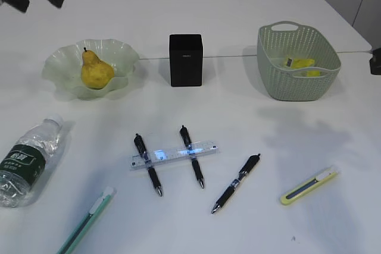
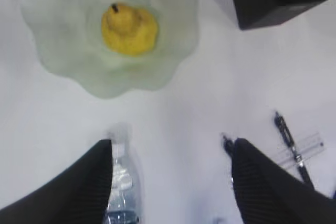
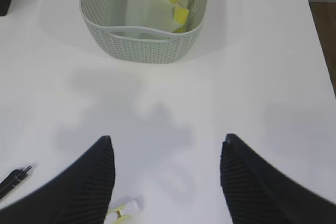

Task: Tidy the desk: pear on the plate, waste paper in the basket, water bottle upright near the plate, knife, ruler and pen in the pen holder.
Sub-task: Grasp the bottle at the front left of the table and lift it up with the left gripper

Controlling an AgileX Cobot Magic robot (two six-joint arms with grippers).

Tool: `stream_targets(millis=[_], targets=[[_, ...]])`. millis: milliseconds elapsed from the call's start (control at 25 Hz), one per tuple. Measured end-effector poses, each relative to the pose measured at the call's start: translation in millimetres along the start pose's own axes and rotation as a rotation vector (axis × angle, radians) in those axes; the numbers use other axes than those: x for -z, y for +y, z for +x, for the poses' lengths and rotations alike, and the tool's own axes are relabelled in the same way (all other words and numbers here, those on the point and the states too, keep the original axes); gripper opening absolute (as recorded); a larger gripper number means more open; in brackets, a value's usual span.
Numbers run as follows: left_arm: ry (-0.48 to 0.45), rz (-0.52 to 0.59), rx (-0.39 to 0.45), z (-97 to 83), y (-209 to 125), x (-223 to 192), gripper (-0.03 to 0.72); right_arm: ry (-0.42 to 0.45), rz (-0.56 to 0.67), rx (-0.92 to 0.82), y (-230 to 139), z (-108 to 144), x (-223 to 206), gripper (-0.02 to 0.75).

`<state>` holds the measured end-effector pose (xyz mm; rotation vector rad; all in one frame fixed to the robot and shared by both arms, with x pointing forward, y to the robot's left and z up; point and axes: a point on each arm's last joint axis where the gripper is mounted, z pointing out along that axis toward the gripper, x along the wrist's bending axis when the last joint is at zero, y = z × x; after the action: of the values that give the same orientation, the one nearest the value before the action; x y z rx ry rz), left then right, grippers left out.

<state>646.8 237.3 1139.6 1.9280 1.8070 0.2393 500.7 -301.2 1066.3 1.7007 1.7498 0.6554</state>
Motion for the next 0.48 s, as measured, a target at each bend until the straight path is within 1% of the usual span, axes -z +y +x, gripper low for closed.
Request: stream_targets(millis=[120, 360, 480], targets=[[0.03, 0.075, 0.005, 6.1, -15.0, -14.4, 0.515, -0.001, 0.014, -0.004, -1.5, -0.4, 3.7, 0.498], [0.087, 0.159, 0.008, 15.7, -32.7, -33.5, 0.538, 0.011, 0.122, -0.039, -11.3, 1.0, 4.8, 0.498], [0.113, 0.211, 0.011, 20.8, -43.6, -45.2, 0.547, 0.012, 0.154, -0.044, -14.2, 1.1, 5.2, 0.496]])
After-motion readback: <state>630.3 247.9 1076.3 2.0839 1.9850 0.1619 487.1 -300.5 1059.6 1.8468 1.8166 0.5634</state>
